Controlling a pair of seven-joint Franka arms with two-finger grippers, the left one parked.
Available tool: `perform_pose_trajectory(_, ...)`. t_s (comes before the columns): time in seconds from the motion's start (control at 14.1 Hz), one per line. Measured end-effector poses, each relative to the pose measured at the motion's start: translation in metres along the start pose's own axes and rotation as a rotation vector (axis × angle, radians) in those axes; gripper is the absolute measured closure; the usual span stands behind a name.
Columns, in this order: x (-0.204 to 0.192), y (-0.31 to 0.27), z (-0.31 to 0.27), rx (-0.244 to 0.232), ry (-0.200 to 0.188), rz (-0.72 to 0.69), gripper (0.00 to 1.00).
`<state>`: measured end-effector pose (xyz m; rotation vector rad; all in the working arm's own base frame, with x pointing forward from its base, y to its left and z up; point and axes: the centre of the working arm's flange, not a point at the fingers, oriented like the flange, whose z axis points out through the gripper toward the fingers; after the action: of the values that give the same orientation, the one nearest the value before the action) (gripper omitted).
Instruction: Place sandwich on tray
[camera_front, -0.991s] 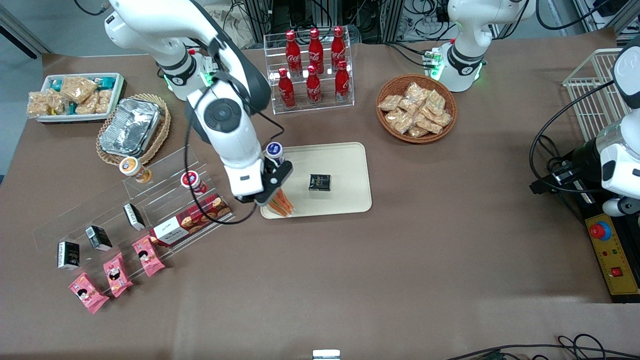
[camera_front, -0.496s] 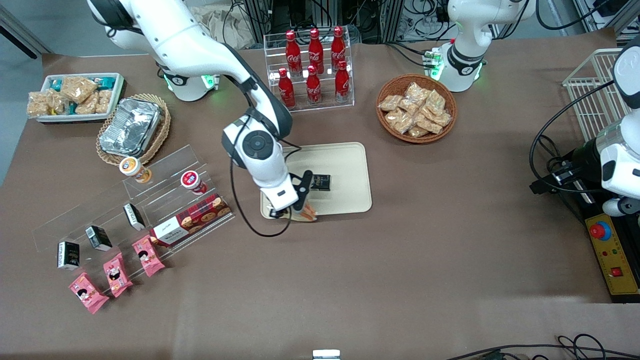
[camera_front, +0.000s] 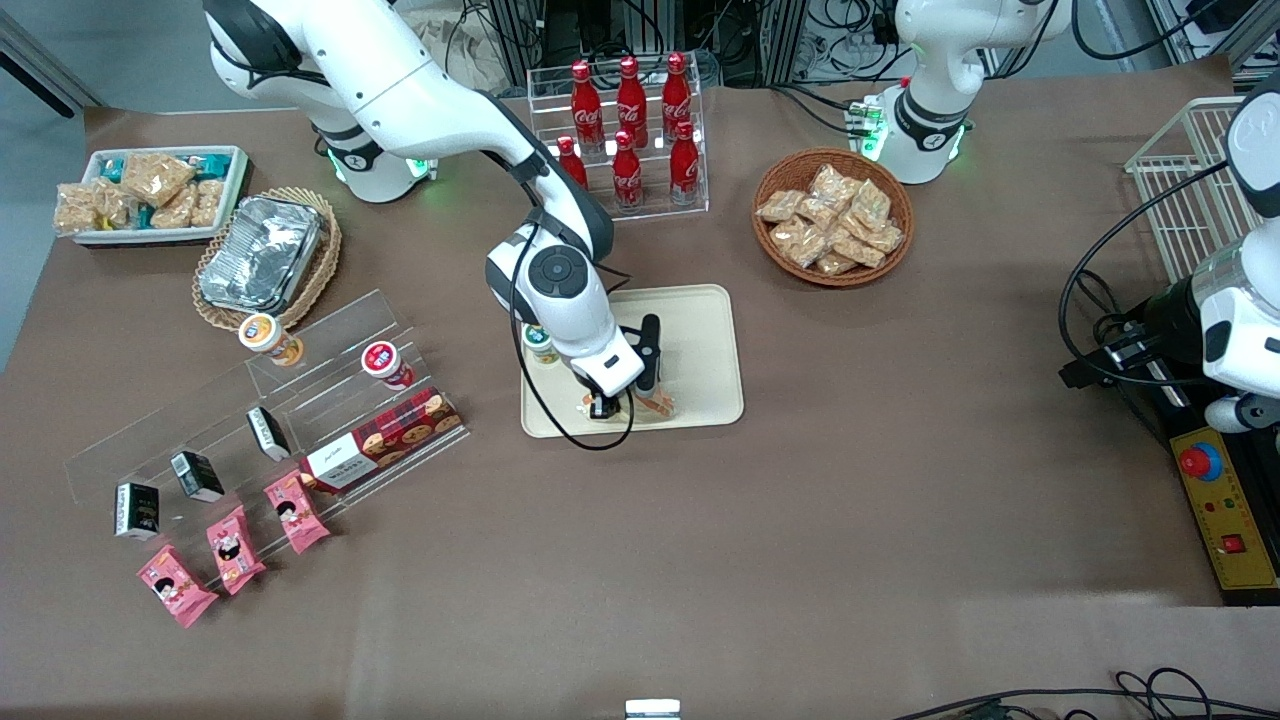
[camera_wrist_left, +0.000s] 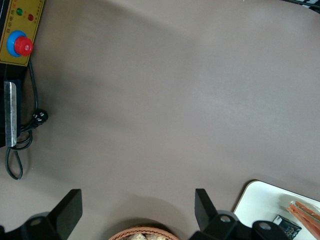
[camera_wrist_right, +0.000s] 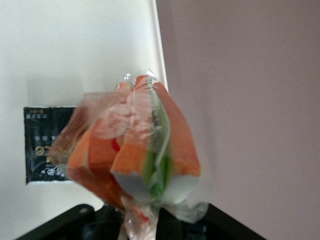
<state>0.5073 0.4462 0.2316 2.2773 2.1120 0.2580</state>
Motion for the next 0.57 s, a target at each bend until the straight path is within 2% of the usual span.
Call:
perform_pose_trajectory(0.14, 0.005, -0.007, 0.004, -0.002, -0.01, -0.058, 0.81)
perform_pose_trajectory(0.21, 0.007, -0.012, 0.008, -0.001, -0.017, -0.075, 0.77)
perform_pose_trajectory(0.57, 0.001, -0.01, 0.022, 0.003, -0.034, -0.074, 0.3)
